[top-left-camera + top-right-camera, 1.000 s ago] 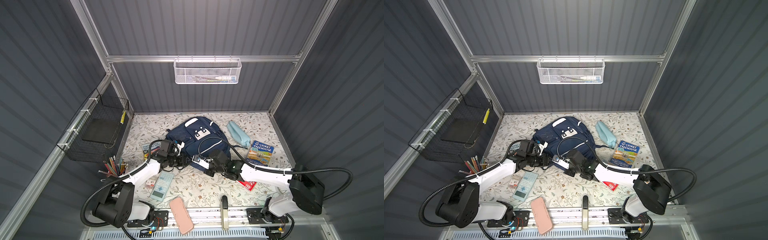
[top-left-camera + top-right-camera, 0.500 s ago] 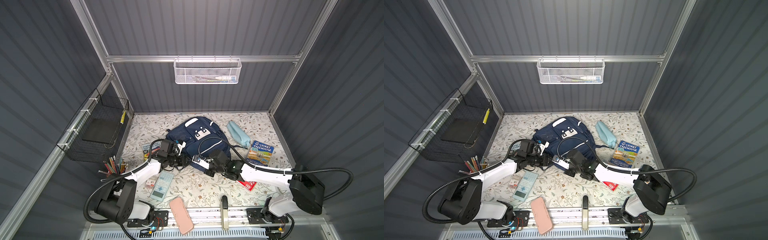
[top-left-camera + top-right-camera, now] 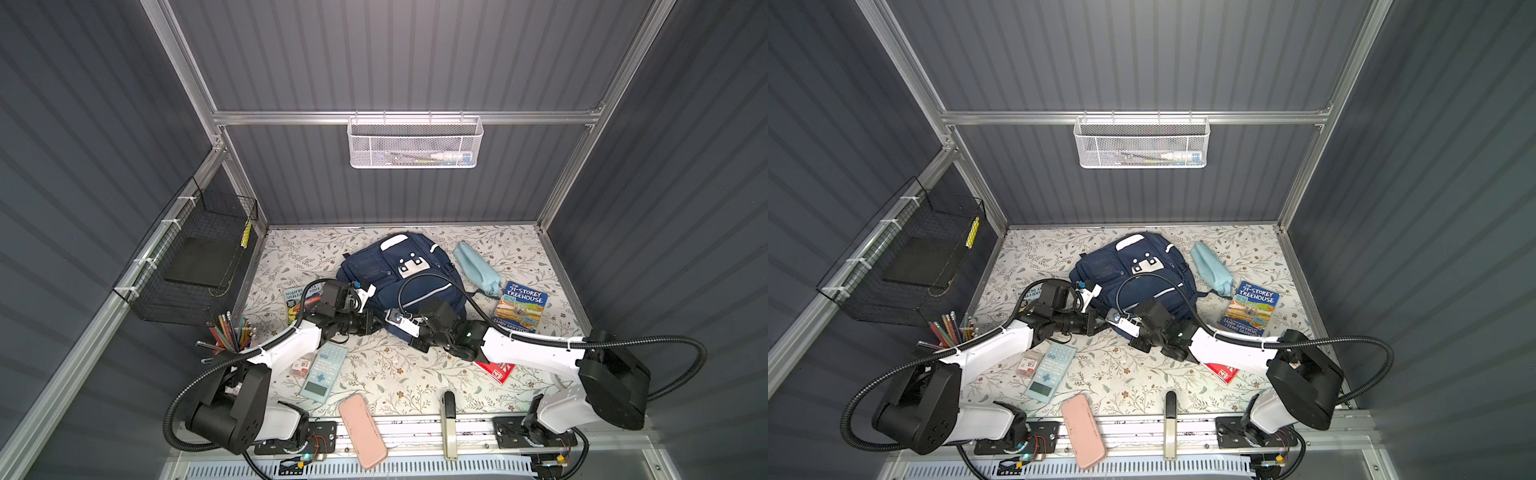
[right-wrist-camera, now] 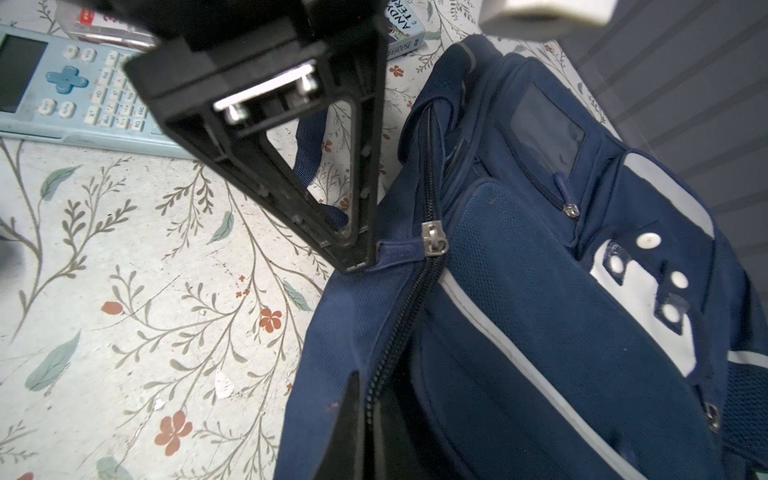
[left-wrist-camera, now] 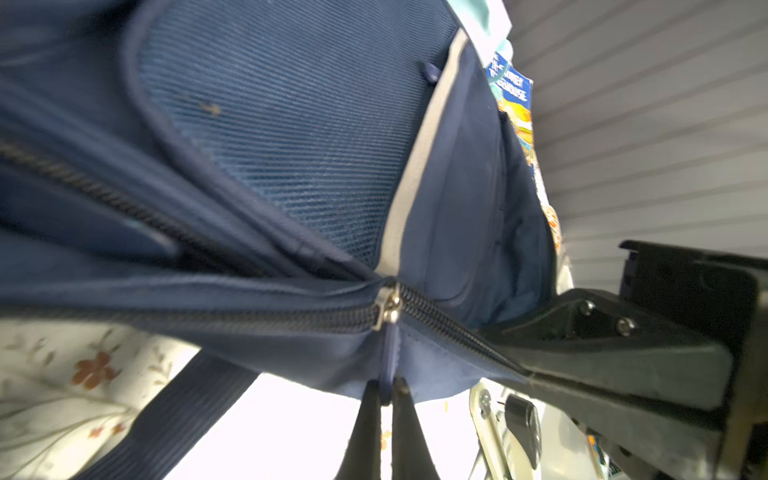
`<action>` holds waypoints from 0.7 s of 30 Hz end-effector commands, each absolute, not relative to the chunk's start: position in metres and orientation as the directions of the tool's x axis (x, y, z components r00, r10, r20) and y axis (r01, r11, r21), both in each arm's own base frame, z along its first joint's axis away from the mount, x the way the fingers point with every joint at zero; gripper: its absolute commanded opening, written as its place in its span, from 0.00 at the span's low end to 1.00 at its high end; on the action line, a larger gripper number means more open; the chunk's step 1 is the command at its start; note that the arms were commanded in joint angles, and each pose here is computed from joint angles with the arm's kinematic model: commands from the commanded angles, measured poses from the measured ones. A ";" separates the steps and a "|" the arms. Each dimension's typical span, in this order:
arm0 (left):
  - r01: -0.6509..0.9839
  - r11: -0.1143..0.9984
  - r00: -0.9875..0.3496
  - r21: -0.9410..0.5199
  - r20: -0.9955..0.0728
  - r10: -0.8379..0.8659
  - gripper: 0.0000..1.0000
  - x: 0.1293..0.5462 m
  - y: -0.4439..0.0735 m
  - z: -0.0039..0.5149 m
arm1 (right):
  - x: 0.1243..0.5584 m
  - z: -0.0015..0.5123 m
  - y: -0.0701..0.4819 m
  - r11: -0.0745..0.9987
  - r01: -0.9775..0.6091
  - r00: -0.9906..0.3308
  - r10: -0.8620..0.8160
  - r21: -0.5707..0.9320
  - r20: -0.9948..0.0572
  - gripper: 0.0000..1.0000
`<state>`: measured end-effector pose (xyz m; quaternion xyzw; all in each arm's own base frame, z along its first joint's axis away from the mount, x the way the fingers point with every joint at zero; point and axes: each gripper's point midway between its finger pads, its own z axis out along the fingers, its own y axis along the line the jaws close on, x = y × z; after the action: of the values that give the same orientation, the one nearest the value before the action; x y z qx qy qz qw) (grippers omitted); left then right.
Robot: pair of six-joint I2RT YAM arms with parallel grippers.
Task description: Pack the student bag
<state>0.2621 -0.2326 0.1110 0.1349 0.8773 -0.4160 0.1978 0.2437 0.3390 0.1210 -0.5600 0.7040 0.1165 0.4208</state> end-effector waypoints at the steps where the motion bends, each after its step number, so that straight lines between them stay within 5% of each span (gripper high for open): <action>1: 0.253 0.800 -0.879 -0.544 -0.475 -0.044 0.00 0.289 -0.196 0.104 | 0.232 0.135 0.349 0.309 -0.902 0.030 -0.651 -0.301 -0.759 0.00; 6: 0.135 0.892 -0.867 -0.432 -0.488 -0.105 0.00 0.297 -0.167 0.106 | 0.230 0.132 0.347 0.306 -0.904 0.025 -0.659 -0.298 -0.752 0.00; 15: 0.045 0.854 -0.887 -0.519 -0.415 -0.205 0.00 0.311 -0.144 0.101 | 0.229 0.127 0.339 0.314 -0.897 0.024 -0.667 -0.311 -0.744 0.00; 18: 0.131 0.762 -0.884 -0.634 -0.423 -0.200 0.00 0.316 -0.167 0.116 | 0.228 0.127 0.340 0.314 -0.899 0.022 -0.663 -0.304 -0.749 0.00; 21: 0.315 0.721 -0.820 -0.618 -0.560 -0.122 0.04 0.307 -0.191 0.152 | 0.229 0.128 0.340 0.316 -0.899 0.022 -0.659 -0.304 -0.752 0.00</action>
<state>0.3146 -0.1592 0.1104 -0.0218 0.9156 -0.3148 0.2491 0.2302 0.3322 0.1100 -0.5724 0.7009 0.1192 0.4084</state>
